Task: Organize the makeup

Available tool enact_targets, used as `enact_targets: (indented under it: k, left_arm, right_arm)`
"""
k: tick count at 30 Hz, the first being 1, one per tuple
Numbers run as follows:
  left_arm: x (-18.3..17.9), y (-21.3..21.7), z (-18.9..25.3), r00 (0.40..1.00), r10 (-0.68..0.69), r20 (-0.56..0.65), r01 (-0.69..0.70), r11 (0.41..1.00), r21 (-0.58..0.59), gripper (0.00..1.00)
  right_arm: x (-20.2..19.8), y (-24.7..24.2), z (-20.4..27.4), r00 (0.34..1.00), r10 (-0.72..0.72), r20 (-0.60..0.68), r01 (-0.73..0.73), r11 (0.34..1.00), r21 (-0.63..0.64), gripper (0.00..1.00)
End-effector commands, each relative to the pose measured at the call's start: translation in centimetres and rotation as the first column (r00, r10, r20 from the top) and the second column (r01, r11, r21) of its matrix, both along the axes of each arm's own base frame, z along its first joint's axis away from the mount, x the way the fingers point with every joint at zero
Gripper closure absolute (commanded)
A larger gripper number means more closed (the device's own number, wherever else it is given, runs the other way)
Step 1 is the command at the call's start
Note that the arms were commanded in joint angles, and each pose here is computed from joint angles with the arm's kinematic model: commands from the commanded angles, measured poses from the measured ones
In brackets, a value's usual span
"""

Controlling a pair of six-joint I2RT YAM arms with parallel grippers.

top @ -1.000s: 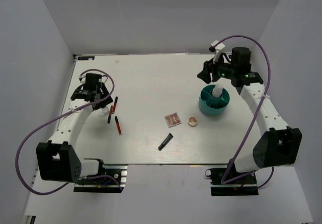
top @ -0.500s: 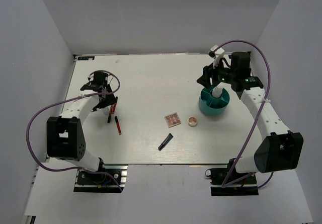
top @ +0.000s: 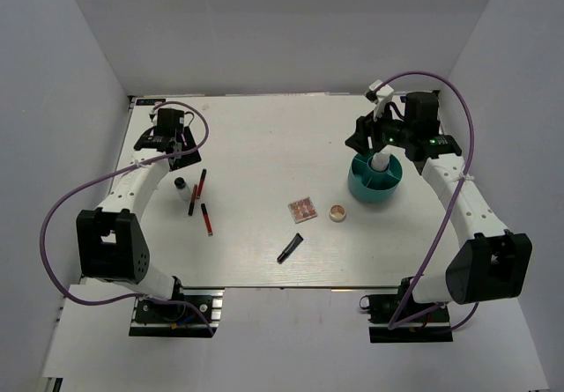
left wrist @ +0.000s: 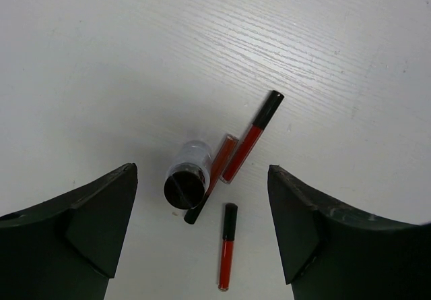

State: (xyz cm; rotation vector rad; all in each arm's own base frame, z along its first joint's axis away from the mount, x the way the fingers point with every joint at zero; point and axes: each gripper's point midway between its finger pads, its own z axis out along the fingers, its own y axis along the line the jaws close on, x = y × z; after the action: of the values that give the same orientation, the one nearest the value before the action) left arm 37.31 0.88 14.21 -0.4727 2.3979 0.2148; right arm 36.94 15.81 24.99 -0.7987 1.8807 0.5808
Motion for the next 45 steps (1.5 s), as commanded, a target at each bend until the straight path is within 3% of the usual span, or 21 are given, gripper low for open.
enact_targets:
  k: [1,5,11,13,25,30,35,45]
  left_arm:
    - [-0.3,0.2,1.3,1.000,-0.002,0.024,0.001,1.000,0.005,0.12]
    - [0.9,-0.9,2.3,0.996,-0.066,0.064,0.067,0.997,-0.027,0.15]
    - [3.7,-4.5,2.2,0.958,-0.265,0.108,0.276,0.957,-0.095,0.51]
    - [4.3,-4.8,1.1,0.958,-0.274,0.091,0.283,0.953,-0.110,0.54]
    - [6.1,-5.5,-4.4,0.953,-0.303,-0.022,0.297,0.943,-0.149,0.45]
    - [6.1,-5.5,-5.8,0.951,-0.303,-0.056,0.292,0.945,-0.150,0.46]
    - [5.5,-5.5,-7.4,0.946,-0.310,-0.098,0.293,0.942,-0.162,0.53]
    - [4.7,-5.6,-9.1,0.936,-0.325,-0.135,0.300,0.937,-0.177,0.53]
  right_arm:
    - [0.0,0.0,0.8,0.999,-0.001,0.036,0.001,1.000,0.000,0.39]
    - [0.0,0.1,0.4,1.000,0.005,0.027,-0.005,1.000,0.001,0.39]
    - [0.2,0.2,0.6,1.000,0.003,0.026,-0.004,1.000,0.008,0.39]
    - [0.2,0.1,0.6,1.000,0.003,0.028,-0.003,1.000,0.007,0.39]
    - [-0.4,-0.3,0.0,1.000,-0.008,0.023,0.008,1.000,-0.003,0.39]
    - [-0.4,-0.3,-0.1,1.000,-0.008,0.019,0.008,1.000,-0.002,0.38]
    - [-0.3,-0.2,-0.1,1.000,-0.010,0.018,0.010,1.000,-0.003,0.39]
    - [-0.1,-0.3,-0.2,1.000,-0.013,0.014,0.013,1.000,-0.005,0.39]
